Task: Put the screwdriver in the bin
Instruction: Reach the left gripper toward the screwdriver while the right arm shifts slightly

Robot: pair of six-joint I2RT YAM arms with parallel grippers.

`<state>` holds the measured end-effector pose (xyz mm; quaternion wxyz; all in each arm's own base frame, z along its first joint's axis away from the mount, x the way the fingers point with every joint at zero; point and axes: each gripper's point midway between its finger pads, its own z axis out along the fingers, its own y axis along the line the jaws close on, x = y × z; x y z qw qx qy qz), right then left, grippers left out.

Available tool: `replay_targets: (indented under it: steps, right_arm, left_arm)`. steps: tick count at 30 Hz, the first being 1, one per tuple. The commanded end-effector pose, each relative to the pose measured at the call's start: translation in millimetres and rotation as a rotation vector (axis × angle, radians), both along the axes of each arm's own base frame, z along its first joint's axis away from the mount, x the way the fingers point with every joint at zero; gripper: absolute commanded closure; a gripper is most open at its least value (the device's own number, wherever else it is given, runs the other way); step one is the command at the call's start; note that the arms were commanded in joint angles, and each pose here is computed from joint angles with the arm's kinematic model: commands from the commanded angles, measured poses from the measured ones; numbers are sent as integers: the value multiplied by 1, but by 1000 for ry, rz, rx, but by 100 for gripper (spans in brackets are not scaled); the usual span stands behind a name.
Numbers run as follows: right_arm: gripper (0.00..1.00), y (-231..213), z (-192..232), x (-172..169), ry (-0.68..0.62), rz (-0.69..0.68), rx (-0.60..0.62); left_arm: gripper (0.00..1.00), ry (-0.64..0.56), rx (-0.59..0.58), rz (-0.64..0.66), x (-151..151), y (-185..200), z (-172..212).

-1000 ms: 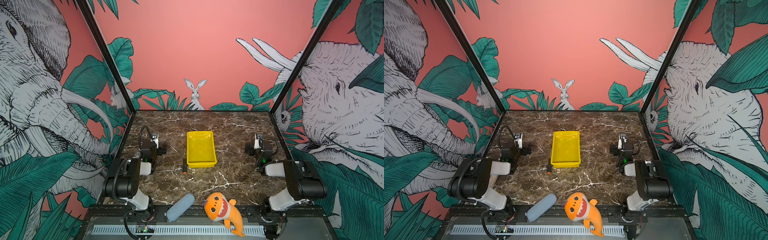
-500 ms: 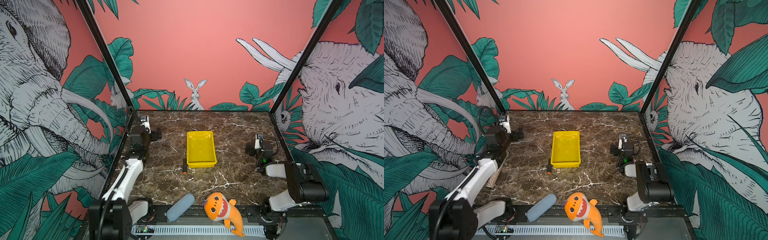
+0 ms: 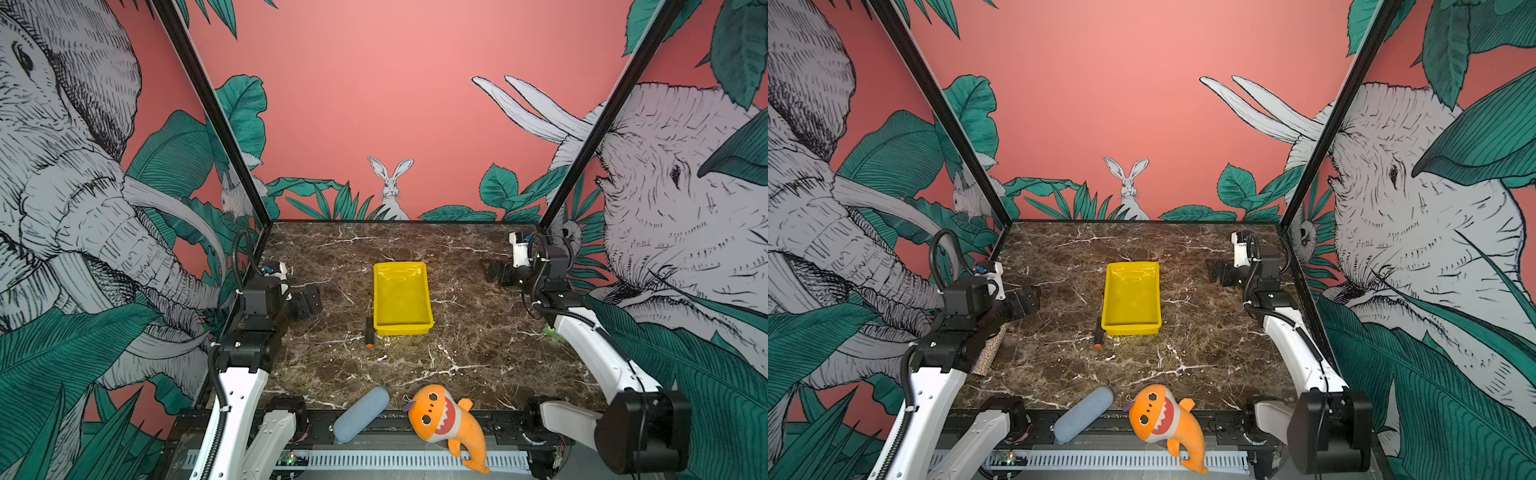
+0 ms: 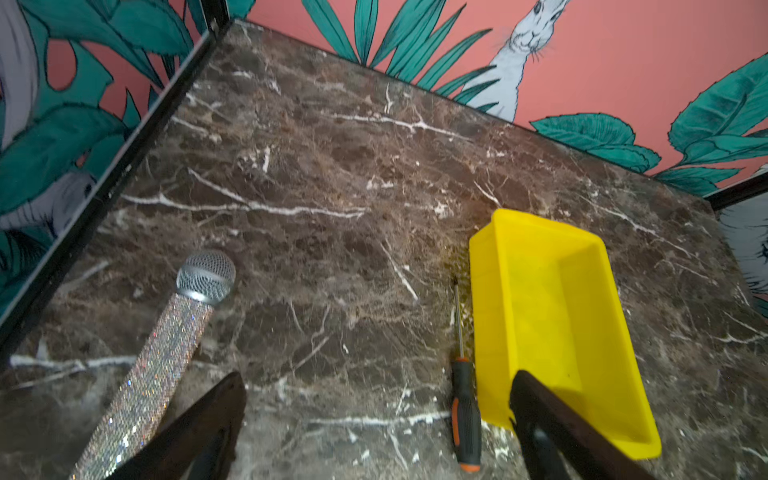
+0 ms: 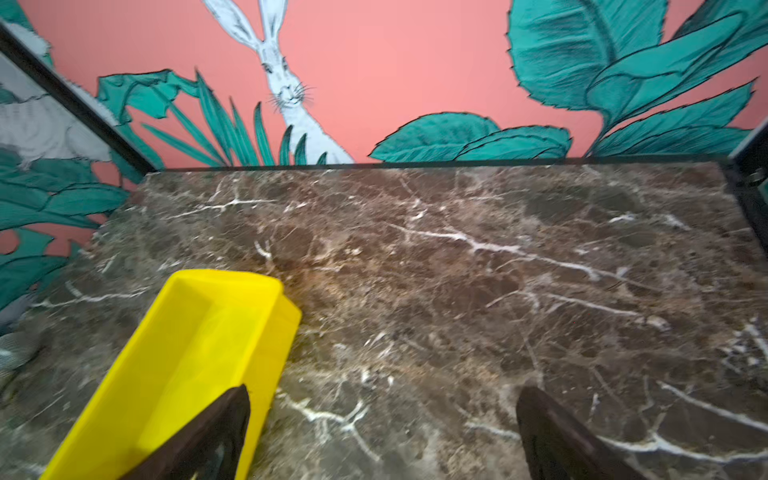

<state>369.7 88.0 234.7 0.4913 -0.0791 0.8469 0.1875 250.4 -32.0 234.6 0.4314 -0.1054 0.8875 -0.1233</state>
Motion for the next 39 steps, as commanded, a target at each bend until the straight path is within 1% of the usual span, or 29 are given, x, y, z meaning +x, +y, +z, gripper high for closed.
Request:
replay_targets:
  steps: [1,4,9,11,14,16,19,22,24,26,28,35,39]
  right_arm:
    - [1,19,0,-34,122,73,36]
    - [1,23,1,-51,163,105,35]
    - [1,22,-6,-77,230,110,24]
    - [1,22,-7,-88,268,107,26]
    - [1,20,1,-100,272,101,33]
    - [1,16,6,-103,254,82,21]
    - [1,18,5,-104,249,96,29]
    - [1,28,1,-102,243,132,88]
    - [1,31,-4,-98,246,123,128]
    - [1,29,-11,-98,300,81,159]
    - [1,34,-15,-102,338,105,174]
    - [1,26,-36,-126,399,78,103]
    - [1,25,-45,-138,425,79,84]
  left_arm:
    - [0,159,-65,37,-31,-5,-34]
    - [0,234,-82,9,-38,-15,-51]
    - [0,302,-112,-60,-43,-34,-77]
    - [0,327,-110,-91,-44,-42,-87]
    - [0,359,-76,-131,-43,-53,-101]
    - [0,380,-42,-155,-43,-61,-110]
    - [0,375,1,-202,-39,-75,-115]
    - [0,380,20,-258,-36,-92,-119]
    - [0,392,27,-283,-34,-103,-122]
    - [0,401,33,-293,-32,-112,-126]
    - [0,404,39,-315,-30,-122,-130]
    - [0,437,108,-340,-21,-140,-146]
    - [0,448,182,-284,-14,-136,-156]
